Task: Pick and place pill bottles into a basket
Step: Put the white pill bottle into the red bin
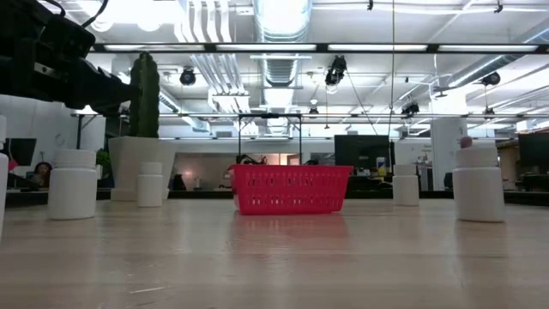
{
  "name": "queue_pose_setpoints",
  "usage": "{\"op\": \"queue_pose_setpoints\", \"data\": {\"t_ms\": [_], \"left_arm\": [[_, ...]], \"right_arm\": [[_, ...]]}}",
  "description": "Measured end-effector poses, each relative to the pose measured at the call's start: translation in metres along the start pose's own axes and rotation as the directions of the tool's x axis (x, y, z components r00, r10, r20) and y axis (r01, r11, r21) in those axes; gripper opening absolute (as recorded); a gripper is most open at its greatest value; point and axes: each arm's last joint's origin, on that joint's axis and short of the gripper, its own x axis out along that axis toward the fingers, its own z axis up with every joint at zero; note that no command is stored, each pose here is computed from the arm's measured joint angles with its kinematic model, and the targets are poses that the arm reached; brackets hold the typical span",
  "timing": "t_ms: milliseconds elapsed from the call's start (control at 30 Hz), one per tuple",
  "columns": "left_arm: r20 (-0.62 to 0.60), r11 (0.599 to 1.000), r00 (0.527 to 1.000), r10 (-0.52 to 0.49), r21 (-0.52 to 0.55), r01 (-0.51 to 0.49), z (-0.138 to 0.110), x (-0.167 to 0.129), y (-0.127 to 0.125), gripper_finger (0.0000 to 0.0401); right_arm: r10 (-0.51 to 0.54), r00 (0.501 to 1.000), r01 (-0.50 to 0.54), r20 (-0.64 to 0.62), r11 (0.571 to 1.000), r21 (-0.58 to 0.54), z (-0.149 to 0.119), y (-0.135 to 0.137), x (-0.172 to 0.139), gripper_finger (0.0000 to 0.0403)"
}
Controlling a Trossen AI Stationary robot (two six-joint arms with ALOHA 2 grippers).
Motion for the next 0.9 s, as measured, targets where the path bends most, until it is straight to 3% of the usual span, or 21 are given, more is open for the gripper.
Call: {"op": "queue_pose_setpoints", "data": {"t_ms": [167, 333, 633, 900], "left_arm": [[0.000, 1.000, 1.000, 0.000, 0.000, 0.000, 0.000, 0.000, 0.000, 0.0005], [0.000, 1.000, 1.000, 0.000, 0.000, 0.000, 0.000, 0.000, 0.000, 0.0005], [0.002, 1.000, 1.000, 0.000, 0.000, 0.000, 0.000, 0.000, 0.000, 0.0005], [0.001, 1.000, 1.000, 0.000, 0.000, 0.000, 0.000, 0.000, 0.000, 0.0005]], "right_arm": [[0.016, 0.971, 0.005, -0.240, 0.996, 0.089, -0.011, 0.000, 0.017, 0.0008], [0.032, 0.915, 0.046, -0.402, 0.982, 0.184, -0.021, 0.001, 0.033, 0.0008], [0.147, 0.846, 0.002, -0.512, 0.960, 0.279, -0.031, 0.005, 0.073, 0.0009], [0.198, 0.725, -0.038, -0.659, 0.968, 0.249, -0.056, 0.022, 0.114, 0.0009]]}}
